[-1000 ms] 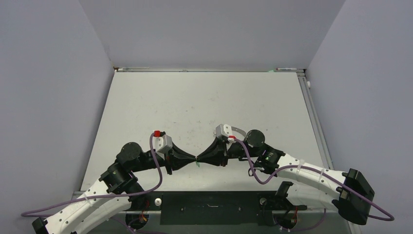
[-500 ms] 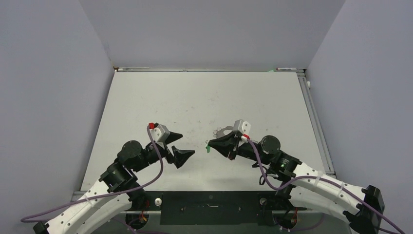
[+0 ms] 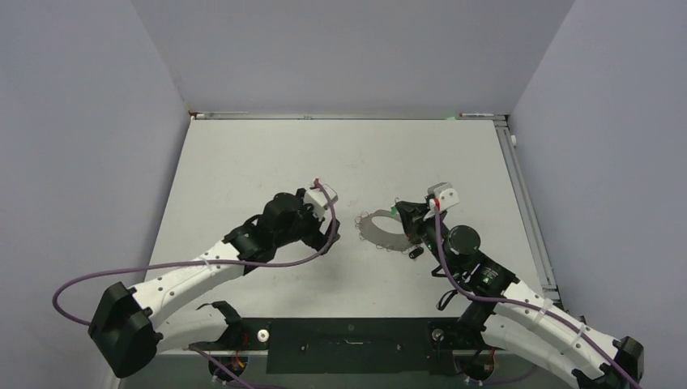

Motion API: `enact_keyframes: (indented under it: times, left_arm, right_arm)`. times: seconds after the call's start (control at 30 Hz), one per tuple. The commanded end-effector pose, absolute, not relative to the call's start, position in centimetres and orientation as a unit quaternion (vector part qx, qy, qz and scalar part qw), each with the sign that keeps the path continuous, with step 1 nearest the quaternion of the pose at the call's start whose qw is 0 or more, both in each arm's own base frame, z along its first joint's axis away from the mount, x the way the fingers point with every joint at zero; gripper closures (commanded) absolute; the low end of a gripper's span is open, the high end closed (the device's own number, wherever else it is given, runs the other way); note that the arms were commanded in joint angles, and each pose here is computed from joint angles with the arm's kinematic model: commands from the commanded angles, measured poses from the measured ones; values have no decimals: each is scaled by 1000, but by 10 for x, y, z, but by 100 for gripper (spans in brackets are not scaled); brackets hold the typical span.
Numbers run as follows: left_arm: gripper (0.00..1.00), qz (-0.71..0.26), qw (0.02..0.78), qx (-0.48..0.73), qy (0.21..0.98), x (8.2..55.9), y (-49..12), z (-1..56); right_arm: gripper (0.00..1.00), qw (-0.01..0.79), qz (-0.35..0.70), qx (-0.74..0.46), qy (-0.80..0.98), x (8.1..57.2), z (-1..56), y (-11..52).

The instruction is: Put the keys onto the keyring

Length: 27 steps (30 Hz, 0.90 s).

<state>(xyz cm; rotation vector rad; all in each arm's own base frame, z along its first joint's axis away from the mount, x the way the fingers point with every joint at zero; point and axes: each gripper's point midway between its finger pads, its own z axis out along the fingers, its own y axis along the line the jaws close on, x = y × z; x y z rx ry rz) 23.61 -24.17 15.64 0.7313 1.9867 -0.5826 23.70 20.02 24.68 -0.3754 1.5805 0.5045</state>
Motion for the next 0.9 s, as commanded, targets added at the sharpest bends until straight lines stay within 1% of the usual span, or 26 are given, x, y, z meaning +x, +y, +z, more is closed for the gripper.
enact_keyframes:
  times: [0.0,0.1,0.2,0.27,0.37,0.47,0.63,0.77,0.8,0.87]
  left_arm:
    - [16,-201,489,422,737,250,-275,181]
    - [15,-208,464,533,676,239,-294,169]
    - [16,-192,440,624,616,234,-300,154]
    - [19,-179,428,656,596,241,-304,149]
    - [25,-183,384,696,578,246,-309,132]
    - [29,-193,350,722,564,248,-316,121]
    - [38,-220,316,742,549,252,-327,104]
    - [42,-216,296,754,545,260,-332,89]
    - [48,-216,293,756,544,262,-334,86]
    - [52,-220,286,758,544,263,-336,80]
  right_arm:
    - [95,671,172,-89,716,255,242,161]
    - [95,672,155,-59,722,259,240,148]
    - [95,673,154,-54,721,259,240,145]
    - [95,673,153,-53,722,259,240,144]
    - [95,673,151,-53,722,258,239,143]
    - [95,674,147,-49,722,258,238,140]
    - [95,675,135,-31,725,258,237,131]
    - [95,676,117,-3,728,259,235,119]
    - [95,675,107,7,730,260,233,114]
    - [95,673,89,28,734,261,230,104]
